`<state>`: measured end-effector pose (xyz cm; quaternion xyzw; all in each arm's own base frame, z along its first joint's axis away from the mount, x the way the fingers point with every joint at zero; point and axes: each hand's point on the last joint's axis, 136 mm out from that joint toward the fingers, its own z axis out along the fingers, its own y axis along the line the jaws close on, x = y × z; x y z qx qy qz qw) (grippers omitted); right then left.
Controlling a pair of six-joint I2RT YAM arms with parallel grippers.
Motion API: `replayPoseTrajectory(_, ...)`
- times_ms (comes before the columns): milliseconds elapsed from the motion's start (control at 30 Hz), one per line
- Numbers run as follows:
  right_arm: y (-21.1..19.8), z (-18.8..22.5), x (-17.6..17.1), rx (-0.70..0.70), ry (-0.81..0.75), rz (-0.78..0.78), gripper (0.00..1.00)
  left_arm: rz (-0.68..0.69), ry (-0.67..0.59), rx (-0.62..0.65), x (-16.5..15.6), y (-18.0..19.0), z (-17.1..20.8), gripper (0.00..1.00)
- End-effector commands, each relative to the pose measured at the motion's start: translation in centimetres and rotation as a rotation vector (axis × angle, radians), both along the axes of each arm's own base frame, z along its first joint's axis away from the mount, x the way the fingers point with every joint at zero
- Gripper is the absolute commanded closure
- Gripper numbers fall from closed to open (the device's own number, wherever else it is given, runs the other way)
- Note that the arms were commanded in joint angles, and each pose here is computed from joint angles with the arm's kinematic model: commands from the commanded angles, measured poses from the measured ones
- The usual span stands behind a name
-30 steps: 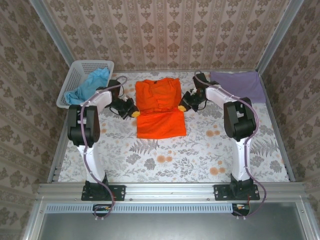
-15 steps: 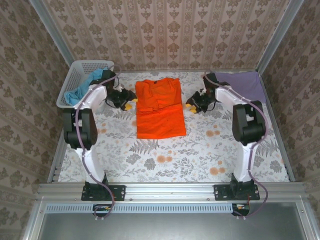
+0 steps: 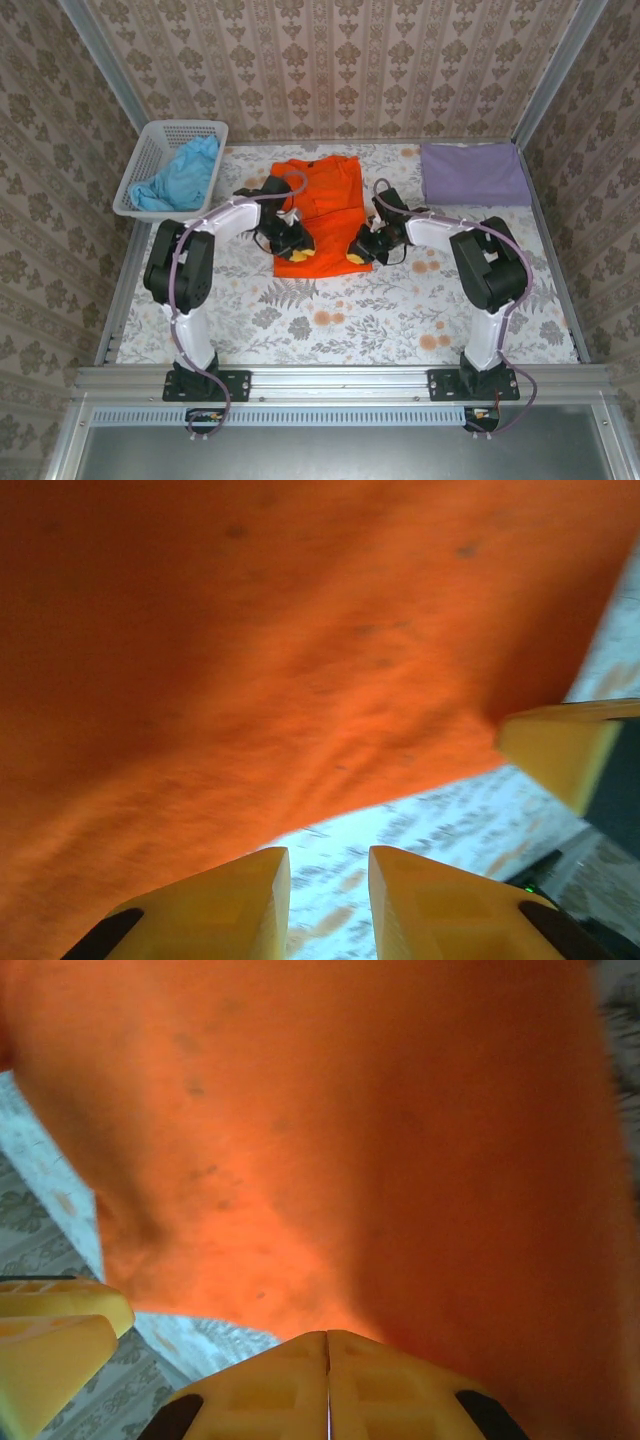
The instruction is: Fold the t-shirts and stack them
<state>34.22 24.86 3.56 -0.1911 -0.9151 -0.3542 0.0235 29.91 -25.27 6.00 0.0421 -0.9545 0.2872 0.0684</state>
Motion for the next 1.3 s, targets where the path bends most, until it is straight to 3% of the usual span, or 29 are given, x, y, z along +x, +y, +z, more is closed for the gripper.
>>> replayPoseTrajectory(0,-0.5,-2.1,-0.2,-0.041,0.015,-0.001,0.91,-0.038,-0.011,0.102,-0.6,2.2,-2.8,0.73)
replayPoseTrajectory(300,-3.6,-6.5,-7.7,-0.132,0.132,0.068,0.92,-0.098,0.051,0.264,-6.7,7.2,-5.7,0.71)
replayPoseTrajectory(500,-4.8,-6.9,-12.3,-0.144,0.164,0.112,0.9,-0.088,0.086,0.298,-10.1,9.1,-5.8,0.69)
replayPoseTrajectory(667,-3.8,-5.5,-14.2,-0.128,0.137,0.172,0.85,-0.076,0.081,0.29,-10.9,9.4,-4.2,0.61)
replayPoseTrajectory(833,-2.4,-1.5,-13.2,-0.073,0.018,0.185,0.69,-0.021,0.006,0.272,-8.6,9.3,-0.2,0.41)
replayPoseTrajectory(967,-2.2,2.4,-10.3,-0.022,-0.101,0.126,0.62,0.023,-0.084,0.212,-5.0,8.1,3.5,0.39)
replayPoseTrajectory(1100,-3.2,4.0,-6.3,0.002,-0.149,-0.004,0.65,0.022,-0.099,0.067,-1.7,4.5,5.0,0.53)
replayPoseTrajectory(1200,-4.0,3.4,-3.6,-0.032,-0.139,-0.061,0.74,0.014,-0.089,-0.022,0.1,1.5,4.4,0.64)
replayPoseTrajectory(1267,-3.4,2.5,-2.2,-0.025,-0.115,-0.062,0.8,0.012,-0.078,-0.018,1.0,0.6,2.8,0.67)
